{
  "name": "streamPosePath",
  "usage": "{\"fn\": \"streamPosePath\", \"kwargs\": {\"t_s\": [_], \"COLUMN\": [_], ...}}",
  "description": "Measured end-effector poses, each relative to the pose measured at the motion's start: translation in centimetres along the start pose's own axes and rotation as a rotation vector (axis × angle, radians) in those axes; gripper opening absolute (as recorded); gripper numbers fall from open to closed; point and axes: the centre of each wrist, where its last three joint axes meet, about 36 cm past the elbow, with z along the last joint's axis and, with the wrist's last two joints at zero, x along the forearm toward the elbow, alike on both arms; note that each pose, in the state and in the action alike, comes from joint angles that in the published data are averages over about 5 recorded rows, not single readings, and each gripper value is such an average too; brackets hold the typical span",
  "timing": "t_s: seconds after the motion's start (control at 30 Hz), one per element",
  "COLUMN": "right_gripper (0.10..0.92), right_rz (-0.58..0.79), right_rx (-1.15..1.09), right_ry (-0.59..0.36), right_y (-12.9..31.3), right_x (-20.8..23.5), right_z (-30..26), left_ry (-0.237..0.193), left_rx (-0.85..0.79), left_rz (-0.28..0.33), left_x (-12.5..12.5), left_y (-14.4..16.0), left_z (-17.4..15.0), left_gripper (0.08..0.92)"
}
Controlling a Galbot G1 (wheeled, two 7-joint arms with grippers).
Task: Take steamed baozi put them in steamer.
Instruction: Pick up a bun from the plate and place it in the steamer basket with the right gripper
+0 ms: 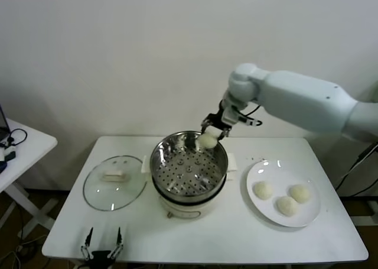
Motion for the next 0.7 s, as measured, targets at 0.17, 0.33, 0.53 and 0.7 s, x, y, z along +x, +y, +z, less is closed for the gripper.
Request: {"fn": "streamPosePath", "kwargs": {"t_s": [0.17,0.33,0.53,0.7], "right_gripper": [0.628,0.631,0.638,0.715], "right_rz": [0.013,0.012,0.009,0.011], "right_rx": [0.056,0.083,0.094,0.097], "right_ry": [-0.008,-0.012,-0.019,-0.025], "right_y": [-1.5,-2.4,-2.8,-2.9], "right_x": [-3.2,-5.2,-6.8,-7.2], "right_z": [-0.1,0.0,0.2,0.4], "left_ry": [0.002,0.002,0.0,0.0], "left_rx": [-0.008,-0.012,-0.013,-0.013], "left_rz": [0.005,0.01,0.011,0.012], "left_x": [0.1,0.1,0.0,-0.1], "left_y": [-0.2,-0.3,-0.4,-0.5], "left_z": [0.3,0.5,0.6,0.6], "left_gripper": [0.823,0.823,0.823,0.823]}}
